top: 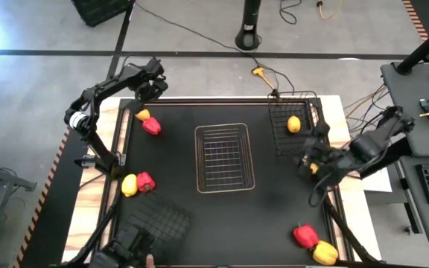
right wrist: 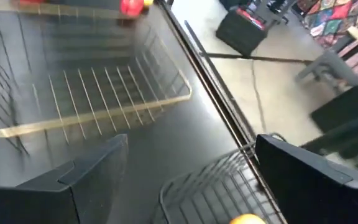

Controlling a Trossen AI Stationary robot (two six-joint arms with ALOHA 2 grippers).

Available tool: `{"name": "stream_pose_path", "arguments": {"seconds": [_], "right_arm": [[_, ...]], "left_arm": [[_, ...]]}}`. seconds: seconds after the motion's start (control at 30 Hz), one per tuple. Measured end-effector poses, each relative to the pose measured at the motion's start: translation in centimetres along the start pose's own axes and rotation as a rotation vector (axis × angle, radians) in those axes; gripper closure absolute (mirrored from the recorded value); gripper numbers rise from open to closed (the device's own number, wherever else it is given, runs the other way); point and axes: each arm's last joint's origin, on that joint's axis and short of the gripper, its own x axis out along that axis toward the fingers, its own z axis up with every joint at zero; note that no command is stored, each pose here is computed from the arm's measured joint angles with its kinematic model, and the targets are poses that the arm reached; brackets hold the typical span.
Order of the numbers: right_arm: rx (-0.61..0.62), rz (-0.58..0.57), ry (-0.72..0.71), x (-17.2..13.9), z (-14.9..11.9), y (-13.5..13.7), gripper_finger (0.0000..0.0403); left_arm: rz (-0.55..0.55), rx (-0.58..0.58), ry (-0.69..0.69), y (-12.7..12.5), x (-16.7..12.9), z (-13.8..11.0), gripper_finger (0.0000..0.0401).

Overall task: Sort produce into baskets
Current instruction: Put the top lemon into the top black wire basket

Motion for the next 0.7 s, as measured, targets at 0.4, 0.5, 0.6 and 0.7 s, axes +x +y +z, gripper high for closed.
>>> {"name": "stream_pose_path", "arguments": {"seconds": [0.4,0.5,0.6,0.7], "right_arm": [[0.242,-0.028,-0.017,-1.4,3.4,-3.9,0.0058],[0.248,-0.066,-0.003,-1.3,3.5,-4.5,0.0058],[0.231,-0.098,0.017,-1.0,3.5,-4.9,0.0058],[0.22,-0.126,0.032,-0.8,3.4,-5.2,0.0058]], "left_arm": [[0.28,-0.186,-0.087,-0.4,1.5,0.4,0.0152],[0.337,-0.146,-0.071,-1.0,2.9,0.8,0.0152],[0.358,-0.117,-0.047,-1.9,4.0,1.5,0.0152],[0.363,-0.124,-0.033,-2.8,4.7,1.7,0.0152]]}}
